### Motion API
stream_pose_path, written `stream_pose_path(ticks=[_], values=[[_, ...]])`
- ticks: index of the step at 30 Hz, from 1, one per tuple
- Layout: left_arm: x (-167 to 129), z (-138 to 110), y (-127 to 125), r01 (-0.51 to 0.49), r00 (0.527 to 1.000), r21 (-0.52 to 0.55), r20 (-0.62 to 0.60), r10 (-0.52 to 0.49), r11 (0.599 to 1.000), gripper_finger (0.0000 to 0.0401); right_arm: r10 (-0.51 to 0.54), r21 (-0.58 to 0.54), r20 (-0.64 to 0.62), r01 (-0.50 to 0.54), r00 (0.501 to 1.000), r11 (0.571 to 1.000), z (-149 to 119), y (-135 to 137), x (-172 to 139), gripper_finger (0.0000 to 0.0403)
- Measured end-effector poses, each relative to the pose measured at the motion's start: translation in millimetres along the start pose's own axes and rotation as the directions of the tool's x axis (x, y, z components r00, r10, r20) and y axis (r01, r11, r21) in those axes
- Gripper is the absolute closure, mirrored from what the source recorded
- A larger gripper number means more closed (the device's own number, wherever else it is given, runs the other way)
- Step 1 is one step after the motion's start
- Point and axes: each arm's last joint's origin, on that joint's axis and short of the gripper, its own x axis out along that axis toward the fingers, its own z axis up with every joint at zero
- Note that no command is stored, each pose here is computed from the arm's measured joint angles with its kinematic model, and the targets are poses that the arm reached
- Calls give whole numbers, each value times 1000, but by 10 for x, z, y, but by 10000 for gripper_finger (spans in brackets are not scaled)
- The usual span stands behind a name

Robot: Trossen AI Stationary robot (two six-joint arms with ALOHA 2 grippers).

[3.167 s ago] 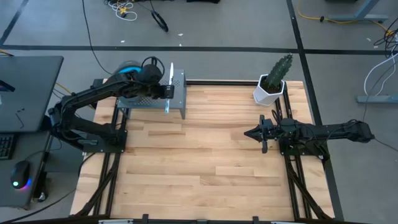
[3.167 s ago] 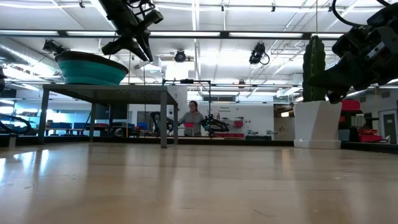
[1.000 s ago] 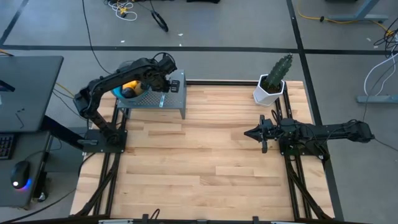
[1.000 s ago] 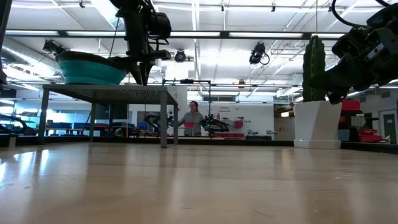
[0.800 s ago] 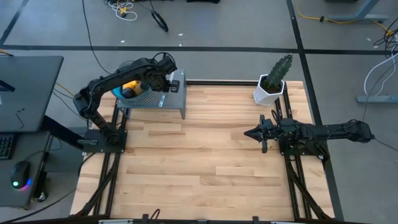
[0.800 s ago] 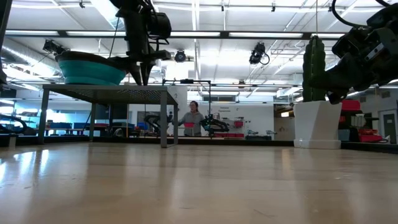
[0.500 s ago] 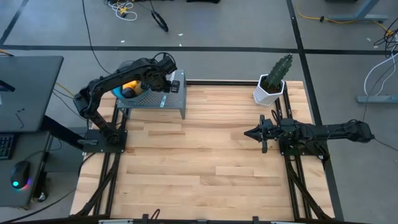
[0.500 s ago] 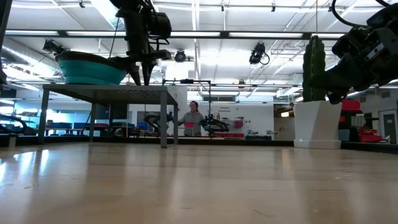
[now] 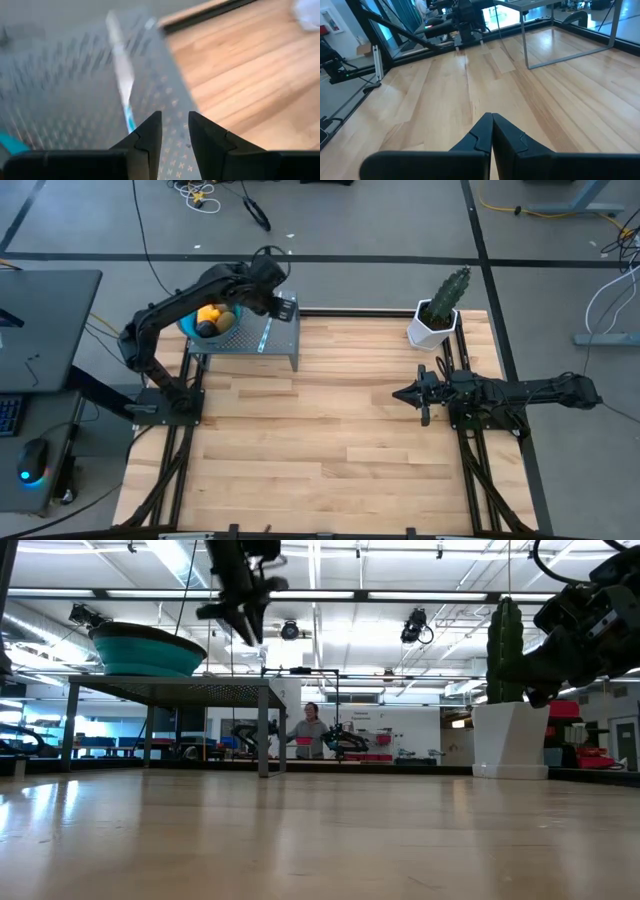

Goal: Pick & Place Fruit
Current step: Put the blue knife on the shelf

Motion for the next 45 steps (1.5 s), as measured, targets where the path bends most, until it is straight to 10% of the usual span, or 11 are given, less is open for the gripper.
stream_pose_path(ticks=[8, 13, 24, 45], values=[[-207, -122, -448, -135, 969, 412, 244, 34, 901, 299, -1, 0, -4, 1, 1000, 1000, -3, -1, 0, 390], [-53, -115, -544, -319, 905, 253, 368, 214, 913, 299, -1, 7, -3, 1, 1000, 1000, -3, -1, 0, 390], [522, -41, -501, -385, 917, 300, 234, 324, 873, 299, -6, 15, -25, 7, 1000, 1000, -25, -6, -1, 390], [613, 41, -316, -364, 930, 278, 160, 330, 889, 340, -6, 15, -25, 6, 1000, 1000, -24, -6, 0, 390]])
